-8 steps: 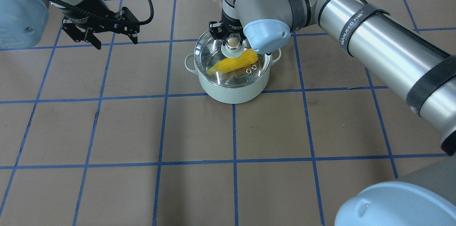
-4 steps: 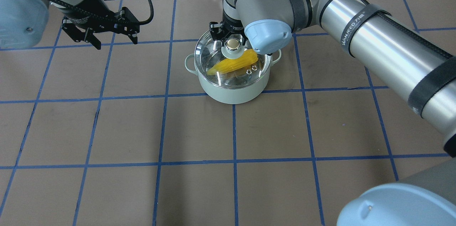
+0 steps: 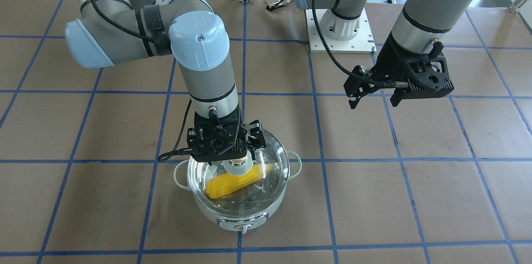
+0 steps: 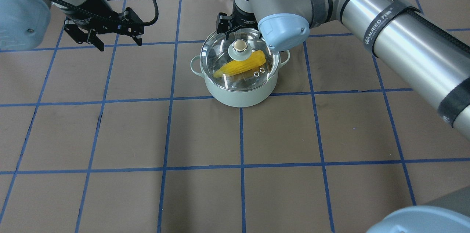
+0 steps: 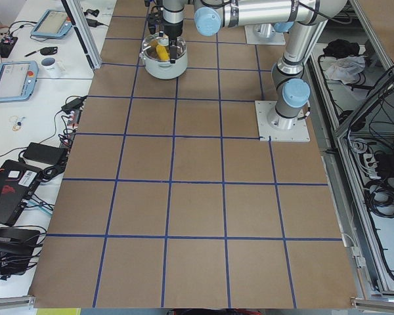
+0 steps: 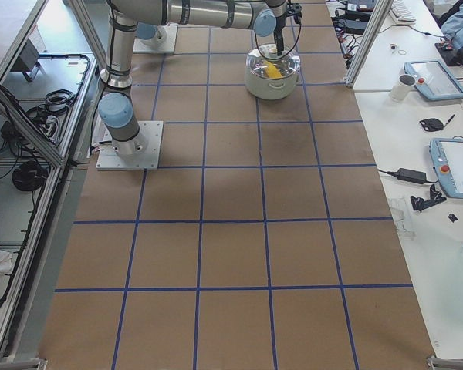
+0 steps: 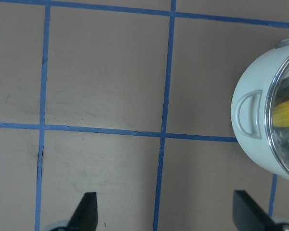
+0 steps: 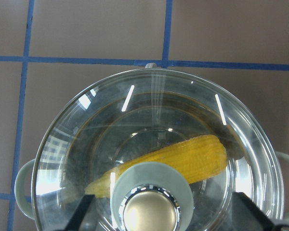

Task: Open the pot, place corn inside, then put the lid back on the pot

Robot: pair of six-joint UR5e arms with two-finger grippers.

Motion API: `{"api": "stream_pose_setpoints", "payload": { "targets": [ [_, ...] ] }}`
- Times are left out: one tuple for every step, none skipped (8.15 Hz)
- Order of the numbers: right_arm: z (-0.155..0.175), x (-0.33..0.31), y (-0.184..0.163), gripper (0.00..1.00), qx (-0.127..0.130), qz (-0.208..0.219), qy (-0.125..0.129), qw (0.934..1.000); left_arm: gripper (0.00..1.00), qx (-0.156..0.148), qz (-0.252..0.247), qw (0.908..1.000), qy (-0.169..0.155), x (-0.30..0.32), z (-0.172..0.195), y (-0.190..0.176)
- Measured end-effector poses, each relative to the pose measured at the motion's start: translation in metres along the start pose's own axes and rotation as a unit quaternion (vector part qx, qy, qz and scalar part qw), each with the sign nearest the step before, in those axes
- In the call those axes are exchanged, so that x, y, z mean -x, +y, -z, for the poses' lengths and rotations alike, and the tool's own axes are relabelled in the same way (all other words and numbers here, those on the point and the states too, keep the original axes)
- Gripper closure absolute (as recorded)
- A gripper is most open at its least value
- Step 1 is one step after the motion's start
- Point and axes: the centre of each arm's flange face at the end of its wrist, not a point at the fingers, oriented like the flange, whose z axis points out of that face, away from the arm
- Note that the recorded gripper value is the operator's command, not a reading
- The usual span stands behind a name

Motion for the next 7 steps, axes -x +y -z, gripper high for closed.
{"api": "stream_pose_setpoints", "payload": {
  "targets": [
    [0.000, 0.000, 0.000, 0.00, 0.001, -0.002, -0.001, 1.0000, 0.00, 0.000, 0.000, 1.0000, 0.000, 0.000, 0.000, 0.000],
    [-0.001, 0.000, 0.001, 0.00, 0.002, -0.005, -0.003, 1.0000, 0.00, 0.000, 0.000, 1.0000, 0.000, 0.000, 0.000, 0.000],
    [-0.001, 0.000, 0.001, 0.00, 0.003, -0.006, -0.002, 1.0000, 0.00, 0.000, 0.000, 1.0000, 0.000, 0.000, 0.000, 0.000],
    [0.005, -0.004, 0.003, 0.00, 0.005, -0.006, 0.001, 1.0000, 0.00, 0.000, 0.000, 1.0000, 0.000, 0.000, 0.000, 0.000],
    [0.028, -0.016, 0.009, 0.00, 0.020, -0.008, 0.009, 0.9997, 0.00, 0.001, 0.000, 1.0000, 0.000, 0.000, -0.001, 0.000],
    [0.060, -0.047, 0.014, 0.00, 0.041, -0.011, 0.018, 0.9989, 0.00, 0.001, 0.000, 1.0000, 0.000, 0.000, -0.001, 0.000],
    [0.094, -0.087, 0.024, 0.00, 0.070, -0.016, 0.025, 0.9971, 0.00, 0.001, 0.000, 1.0000, 0.000, 0.000, -0.001, 0.000]
  ]
}}
